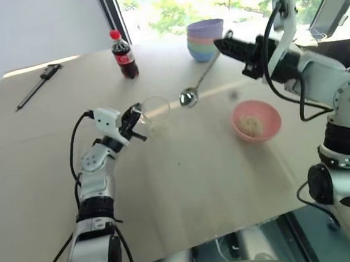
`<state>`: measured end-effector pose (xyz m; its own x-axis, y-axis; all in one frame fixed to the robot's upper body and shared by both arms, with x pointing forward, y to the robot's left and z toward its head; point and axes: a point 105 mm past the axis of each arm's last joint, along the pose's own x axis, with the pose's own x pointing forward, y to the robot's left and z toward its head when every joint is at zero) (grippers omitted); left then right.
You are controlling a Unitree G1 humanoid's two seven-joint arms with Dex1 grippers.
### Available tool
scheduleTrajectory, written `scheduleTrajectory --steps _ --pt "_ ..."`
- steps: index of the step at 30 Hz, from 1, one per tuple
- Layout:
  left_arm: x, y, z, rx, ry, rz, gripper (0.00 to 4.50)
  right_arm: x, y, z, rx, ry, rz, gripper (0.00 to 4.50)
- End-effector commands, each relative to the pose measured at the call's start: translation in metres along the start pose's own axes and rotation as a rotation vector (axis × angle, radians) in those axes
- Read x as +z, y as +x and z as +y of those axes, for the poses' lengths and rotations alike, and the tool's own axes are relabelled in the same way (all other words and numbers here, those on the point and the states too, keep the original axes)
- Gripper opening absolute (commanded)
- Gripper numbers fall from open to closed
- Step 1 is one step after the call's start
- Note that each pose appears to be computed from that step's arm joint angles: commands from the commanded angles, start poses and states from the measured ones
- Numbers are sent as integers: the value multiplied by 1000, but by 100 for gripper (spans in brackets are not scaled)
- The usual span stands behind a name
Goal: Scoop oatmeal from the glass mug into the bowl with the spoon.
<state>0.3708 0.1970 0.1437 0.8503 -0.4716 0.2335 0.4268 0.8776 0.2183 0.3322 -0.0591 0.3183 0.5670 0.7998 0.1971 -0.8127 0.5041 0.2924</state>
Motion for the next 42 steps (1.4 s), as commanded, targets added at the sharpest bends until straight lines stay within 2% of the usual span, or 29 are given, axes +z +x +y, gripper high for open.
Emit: scheduleTrajectory --steps 1,9,16,25,27,35,42 --pt "-6 0 -18 -13 -12 50 1 4 10 16 73 -30 -16 0" --pt "4 1 -34 5 -58 61 1 -23 27 16 108 -186 78 0" --pt "9 7 -47 0 -85 55 1 -62 40 26 199 -460 192 0" --pt "6 8 -53 8 -93 63 1 -98 33 13 234 -607 298 0" --pt "6 9 -56 4 -93 61 1 -102 32 13 238 -587 305 0" --pt "2 9 -60 12 -66 57 1 -94 25 8 141 -210 298 0" --pt "1 20 -67 14 -46 36 1 -67 21 -16 -33 -51 270 0"
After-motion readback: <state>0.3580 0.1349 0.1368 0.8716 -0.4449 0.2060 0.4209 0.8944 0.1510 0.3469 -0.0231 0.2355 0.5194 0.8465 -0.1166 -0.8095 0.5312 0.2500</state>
